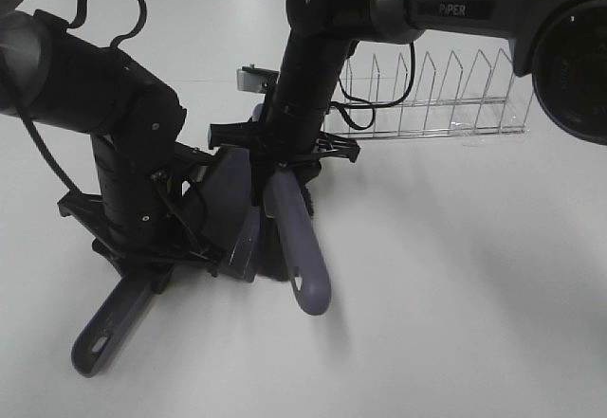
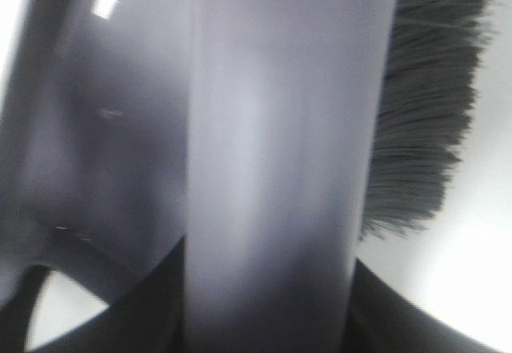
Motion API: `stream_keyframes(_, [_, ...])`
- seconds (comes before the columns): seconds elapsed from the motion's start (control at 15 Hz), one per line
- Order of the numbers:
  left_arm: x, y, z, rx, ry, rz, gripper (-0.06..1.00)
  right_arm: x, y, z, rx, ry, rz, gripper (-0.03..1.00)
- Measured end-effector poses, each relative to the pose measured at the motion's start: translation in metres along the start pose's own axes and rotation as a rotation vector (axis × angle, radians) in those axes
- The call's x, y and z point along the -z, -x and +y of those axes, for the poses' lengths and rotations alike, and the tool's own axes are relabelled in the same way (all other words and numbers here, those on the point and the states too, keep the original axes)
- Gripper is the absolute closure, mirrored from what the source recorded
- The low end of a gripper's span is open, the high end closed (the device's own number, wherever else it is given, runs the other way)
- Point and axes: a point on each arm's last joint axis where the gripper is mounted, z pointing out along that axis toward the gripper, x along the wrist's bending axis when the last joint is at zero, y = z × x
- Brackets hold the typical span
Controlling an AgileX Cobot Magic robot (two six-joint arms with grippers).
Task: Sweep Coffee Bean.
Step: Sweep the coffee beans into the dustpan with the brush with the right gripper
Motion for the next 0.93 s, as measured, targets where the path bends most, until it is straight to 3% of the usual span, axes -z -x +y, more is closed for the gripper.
stream_keyframes(0.27, [0.000,0.000,0.000,-0.006,0.003,0.000,0.62,0.018,0.006,0.011,-0.038,-0.003,0.186,0.67])
stream_keyframes(0.47, [0.000,0.000,0.001,-0.011,0.008,-0.002,0.62,0.026,0.020,0.016,-0.073,-0.022,0.264,0.67])
stream_keyframes(0.73, [0.000,0.001,0.001,-0.006,0.007,-0.008,0.62,0.054,0.025,0.016,-0.021,0.023,0.271,0.67])
stream_keyframes(0.93, [0.000,0.001,0.001,-0.002,0.006,-0.012,0.62,0.079,0.028,0.014,0.030,0.085,0.191,0.67])
